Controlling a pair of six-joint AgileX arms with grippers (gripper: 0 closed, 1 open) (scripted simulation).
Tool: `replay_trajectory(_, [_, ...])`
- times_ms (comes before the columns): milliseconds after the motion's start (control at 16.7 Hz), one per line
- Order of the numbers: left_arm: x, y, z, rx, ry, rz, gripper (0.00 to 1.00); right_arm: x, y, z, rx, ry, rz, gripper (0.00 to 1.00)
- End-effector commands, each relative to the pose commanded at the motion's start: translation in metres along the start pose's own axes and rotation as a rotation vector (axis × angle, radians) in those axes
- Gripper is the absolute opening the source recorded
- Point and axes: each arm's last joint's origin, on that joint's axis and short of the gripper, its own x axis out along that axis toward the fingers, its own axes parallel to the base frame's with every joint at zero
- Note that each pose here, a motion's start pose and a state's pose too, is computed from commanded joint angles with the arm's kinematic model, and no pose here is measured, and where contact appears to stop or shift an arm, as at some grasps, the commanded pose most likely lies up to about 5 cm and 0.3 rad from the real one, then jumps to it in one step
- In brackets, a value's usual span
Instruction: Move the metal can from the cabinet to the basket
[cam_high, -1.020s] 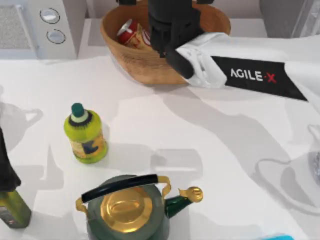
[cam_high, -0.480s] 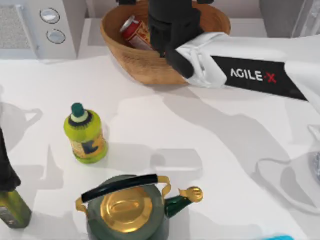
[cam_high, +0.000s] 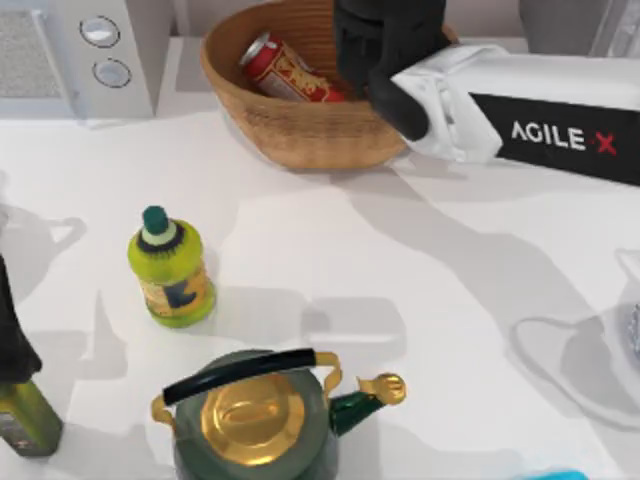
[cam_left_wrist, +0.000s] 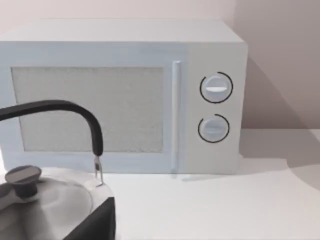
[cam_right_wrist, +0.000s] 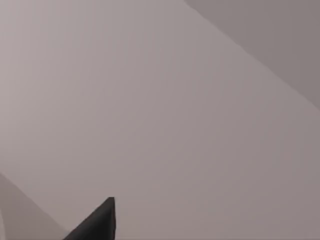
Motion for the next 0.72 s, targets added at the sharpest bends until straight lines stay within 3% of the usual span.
replay_trajectory(360, [0.0, 0.0, 0.0, 0.0, 0.0, 0.0, 1.0, -0.049, -0.09, 0.075, 0.013, -0.026, 0.01, 1.0])
replay_trajectory(720, [0.0, 0.0, 0.0, 0.0, 0.0, 0.0, 1.0, -0.158, -0.197, 0.122, 0.051, -0.116, 0.017, 1.0])
